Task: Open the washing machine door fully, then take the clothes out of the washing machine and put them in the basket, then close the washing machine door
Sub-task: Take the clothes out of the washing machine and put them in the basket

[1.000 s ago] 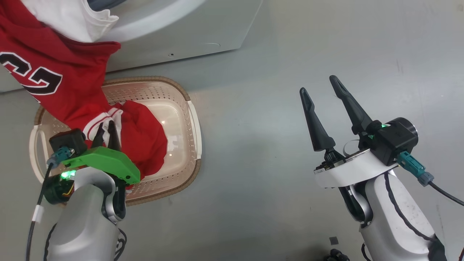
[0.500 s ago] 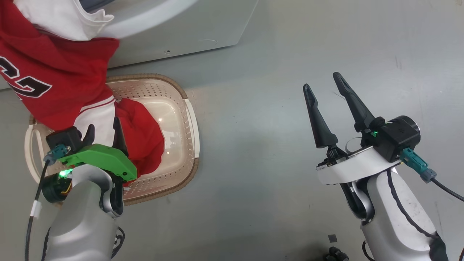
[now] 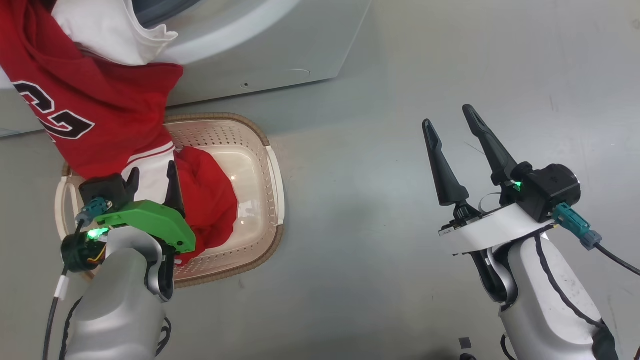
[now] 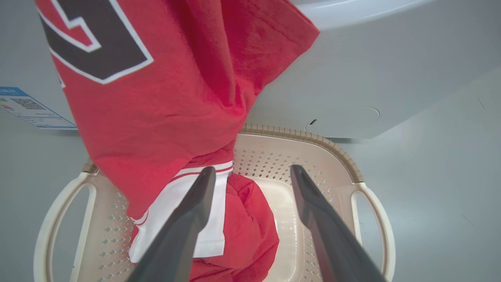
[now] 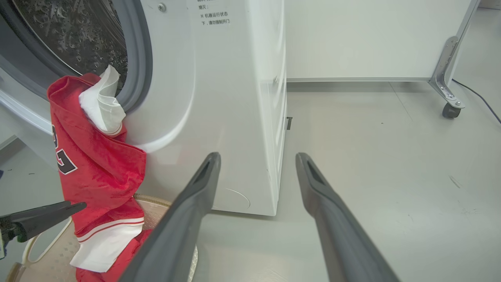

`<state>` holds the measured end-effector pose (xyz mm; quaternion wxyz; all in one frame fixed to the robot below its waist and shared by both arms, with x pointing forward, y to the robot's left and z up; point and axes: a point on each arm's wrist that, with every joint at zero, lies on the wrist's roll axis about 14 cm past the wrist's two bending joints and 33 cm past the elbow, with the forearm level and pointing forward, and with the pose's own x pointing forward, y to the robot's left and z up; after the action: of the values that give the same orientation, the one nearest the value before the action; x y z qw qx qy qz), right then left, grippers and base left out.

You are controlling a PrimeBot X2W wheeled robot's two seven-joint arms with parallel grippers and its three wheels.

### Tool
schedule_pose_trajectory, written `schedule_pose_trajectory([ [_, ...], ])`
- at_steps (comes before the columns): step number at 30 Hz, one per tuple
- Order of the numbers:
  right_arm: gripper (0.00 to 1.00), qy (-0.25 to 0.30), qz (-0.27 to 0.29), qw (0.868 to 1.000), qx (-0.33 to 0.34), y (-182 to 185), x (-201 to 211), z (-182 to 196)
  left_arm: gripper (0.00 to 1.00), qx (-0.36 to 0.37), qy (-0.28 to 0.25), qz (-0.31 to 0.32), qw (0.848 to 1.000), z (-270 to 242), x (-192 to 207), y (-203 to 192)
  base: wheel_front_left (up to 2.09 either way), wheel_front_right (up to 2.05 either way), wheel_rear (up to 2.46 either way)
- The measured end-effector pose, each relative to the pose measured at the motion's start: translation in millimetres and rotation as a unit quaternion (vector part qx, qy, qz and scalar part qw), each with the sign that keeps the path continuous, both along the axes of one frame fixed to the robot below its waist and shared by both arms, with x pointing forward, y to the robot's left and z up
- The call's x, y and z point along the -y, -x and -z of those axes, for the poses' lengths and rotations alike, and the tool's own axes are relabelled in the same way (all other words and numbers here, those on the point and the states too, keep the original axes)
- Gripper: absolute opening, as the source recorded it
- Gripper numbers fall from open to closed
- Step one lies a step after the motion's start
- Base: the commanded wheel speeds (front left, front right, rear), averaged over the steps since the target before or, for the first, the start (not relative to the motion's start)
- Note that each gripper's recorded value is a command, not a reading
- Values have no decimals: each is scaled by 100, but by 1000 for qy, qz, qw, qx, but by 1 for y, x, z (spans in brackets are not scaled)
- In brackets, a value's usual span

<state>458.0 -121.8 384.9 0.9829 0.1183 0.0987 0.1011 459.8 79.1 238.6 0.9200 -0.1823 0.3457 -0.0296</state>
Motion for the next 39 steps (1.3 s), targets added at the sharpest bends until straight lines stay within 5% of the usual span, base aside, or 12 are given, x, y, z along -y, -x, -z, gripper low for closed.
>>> schedule_pose_trajectory([
  [18, 100, -17, 13, 1000, 18, 7, 2, -23, 100, 158, -12, -8, 987, -100, -13, -47, 0, 0, 0],
  [39, 100, -16, 0, 999, 36, 32, -8, -49, 100, 249, -57, -10, 967, -170, -33, -2, 0, 0, 0],
])
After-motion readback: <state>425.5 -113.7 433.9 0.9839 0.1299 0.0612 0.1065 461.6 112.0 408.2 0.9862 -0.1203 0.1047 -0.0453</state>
